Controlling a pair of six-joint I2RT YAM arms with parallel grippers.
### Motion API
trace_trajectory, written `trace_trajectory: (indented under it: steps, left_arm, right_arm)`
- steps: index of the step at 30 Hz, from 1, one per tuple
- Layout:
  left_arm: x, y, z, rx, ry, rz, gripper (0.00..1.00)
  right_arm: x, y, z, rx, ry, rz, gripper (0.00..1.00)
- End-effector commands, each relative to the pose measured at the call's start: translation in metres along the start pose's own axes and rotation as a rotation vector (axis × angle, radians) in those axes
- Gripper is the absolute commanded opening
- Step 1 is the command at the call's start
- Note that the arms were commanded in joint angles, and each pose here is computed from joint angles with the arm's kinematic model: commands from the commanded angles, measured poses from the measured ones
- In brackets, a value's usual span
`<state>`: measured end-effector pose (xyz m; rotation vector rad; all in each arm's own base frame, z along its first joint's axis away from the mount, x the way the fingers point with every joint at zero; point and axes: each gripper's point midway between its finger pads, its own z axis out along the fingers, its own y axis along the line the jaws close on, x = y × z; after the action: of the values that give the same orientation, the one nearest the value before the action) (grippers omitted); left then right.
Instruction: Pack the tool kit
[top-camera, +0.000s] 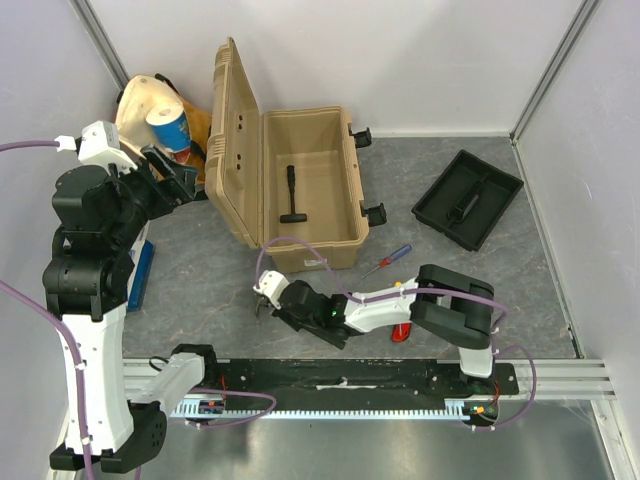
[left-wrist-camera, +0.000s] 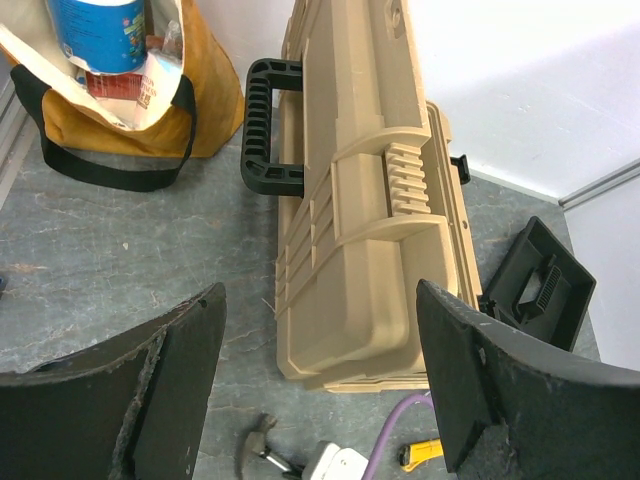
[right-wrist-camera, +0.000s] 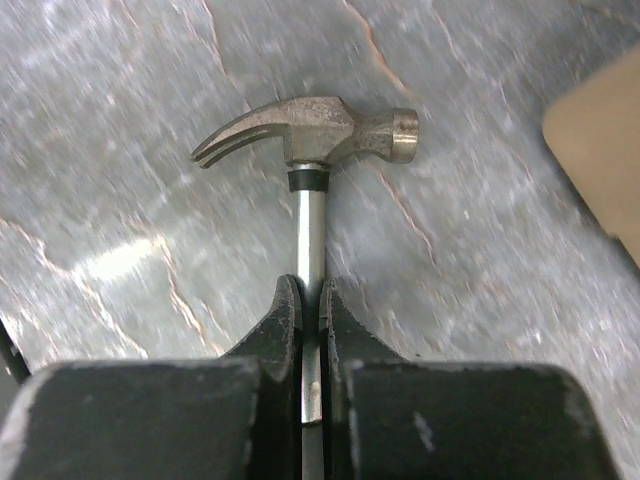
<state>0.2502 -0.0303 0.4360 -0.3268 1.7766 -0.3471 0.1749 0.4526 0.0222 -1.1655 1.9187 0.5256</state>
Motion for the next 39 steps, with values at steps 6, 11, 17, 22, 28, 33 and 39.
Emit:
trace_trajectory:
  steps: [6,11,17,22,28,33,39]
  left_arm:
    - [-0.017,-0.004,-0.004,0.012,-0.065,0.036,0.82]
    - [-0.017,-0.004,-0.005,0.013,-0.067,0.033,0.82]
    - [-0.019,-0.004,-0.005,0.012,-0.085,0.01,0.82]
    - [-0.019,-0.004,-0.004,0.01,-0.088,0.003,0.82]
    - [-0.022,-0.004,-0.005,0.008,-0.097,0.013,0.82]
    - [-0.024,-0.005,-0.003,0.012,-0.091,0.022,0.82]
    - [-0.024,-0.005,0.001,0.012,-0.087,0.031,0.82]
  right_arm:
    - [-0.02,-0.02,-0.052,0.063,-0.025,-0.008,0.0]
    - [-0.043,-0.026,-0.073,0.075,-0.08,-0.01,0.0]
    - [-0.077,-0.037,-0.107,0.107,-0.173,0.018,0.0]
    - [-0.12,-0.06,-0.151,0.202,-0.293,0.051,0.0]
    - [-0.178,-0.089,-0.205,0.318,-0.437,0.057,0.0]
    - [-0.221,-0.125,-0.222,0.432,-0.503,0.071,0.0]
    - [-0.268,-0.188,-0.212,0.567,-0.582,0.14,0.0]
